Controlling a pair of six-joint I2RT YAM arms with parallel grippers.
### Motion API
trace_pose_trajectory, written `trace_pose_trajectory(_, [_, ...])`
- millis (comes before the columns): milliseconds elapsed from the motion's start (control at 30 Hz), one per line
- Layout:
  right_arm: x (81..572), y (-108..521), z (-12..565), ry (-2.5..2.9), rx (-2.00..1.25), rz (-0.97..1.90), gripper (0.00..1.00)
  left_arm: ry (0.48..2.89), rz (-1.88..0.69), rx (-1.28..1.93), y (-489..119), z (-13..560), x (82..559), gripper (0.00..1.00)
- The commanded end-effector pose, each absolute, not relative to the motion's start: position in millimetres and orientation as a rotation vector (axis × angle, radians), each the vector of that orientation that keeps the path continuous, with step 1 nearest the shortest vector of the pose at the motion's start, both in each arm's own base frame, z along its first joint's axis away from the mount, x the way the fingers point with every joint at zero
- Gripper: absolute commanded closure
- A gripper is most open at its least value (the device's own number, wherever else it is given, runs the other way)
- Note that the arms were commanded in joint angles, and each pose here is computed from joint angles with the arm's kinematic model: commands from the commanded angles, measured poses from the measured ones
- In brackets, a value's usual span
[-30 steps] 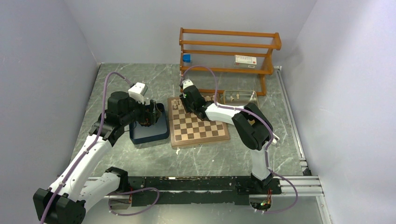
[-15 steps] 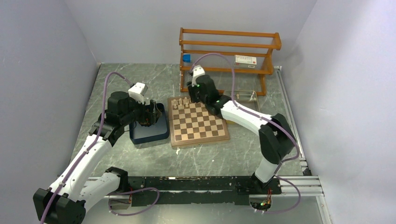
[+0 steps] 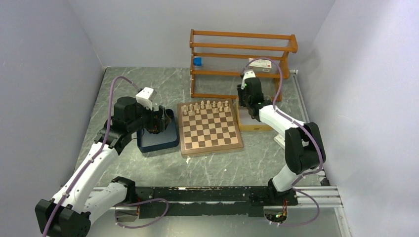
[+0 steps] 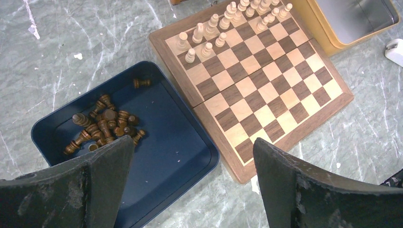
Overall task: Set up the chess pieces on the board
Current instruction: Pick up the chess piece from the storage box.
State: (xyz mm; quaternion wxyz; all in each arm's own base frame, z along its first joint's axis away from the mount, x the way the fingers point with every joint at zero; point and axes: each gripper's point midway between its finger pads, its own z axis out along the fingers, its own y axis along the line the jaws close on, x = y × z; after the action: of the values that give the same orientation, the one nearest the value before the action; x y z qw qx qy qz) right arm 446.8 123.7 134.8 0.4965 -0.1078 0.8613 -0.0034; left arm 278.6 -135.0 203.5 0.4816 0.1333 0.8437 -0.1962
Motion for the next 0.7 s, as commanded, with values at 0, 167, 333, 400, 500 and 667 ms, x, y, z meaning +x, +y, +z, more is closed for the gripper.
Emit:
trace_pose_trajectory(0, [460, 91, 117, 2.091, -0.209, -0.034, 0.65, 2.042, -0.503, 0.338, -139, 208, 275, 0.00])
trace_pose_trajectory(167, [466, 81, 99, 2.082, -0.218, 0.013, 0.60, 2.046, -0.506, 0.339, -141, 206, 276, 0.00])
trace_pose_trajectory(333, [475, 79, 80, 2.086, -0.266, 0.048, 0.60, 2.043, -0.508, 0.344, -141, 207, 276, 0.00])
trace_pose_trajectory(400, [478, 79, 78, 2.079, -0.278, 0.043, 0.60, 2.043, -0.506, 0.343, -141, 206, 277, 0.00])
trace_pose_trajectory(500, [484, 82, 72, 2.069, -0.314, 0.051, 0.61, 2.043, -0.504, 0.344, -141, 206, 277, 0.00])
trace_pose_trajectory(667, [485, 87, 56, 2.087, -0.336, 0.077, 0.62, 2.045, -0.499, 0.341, -140, 206, 277, 0.00])
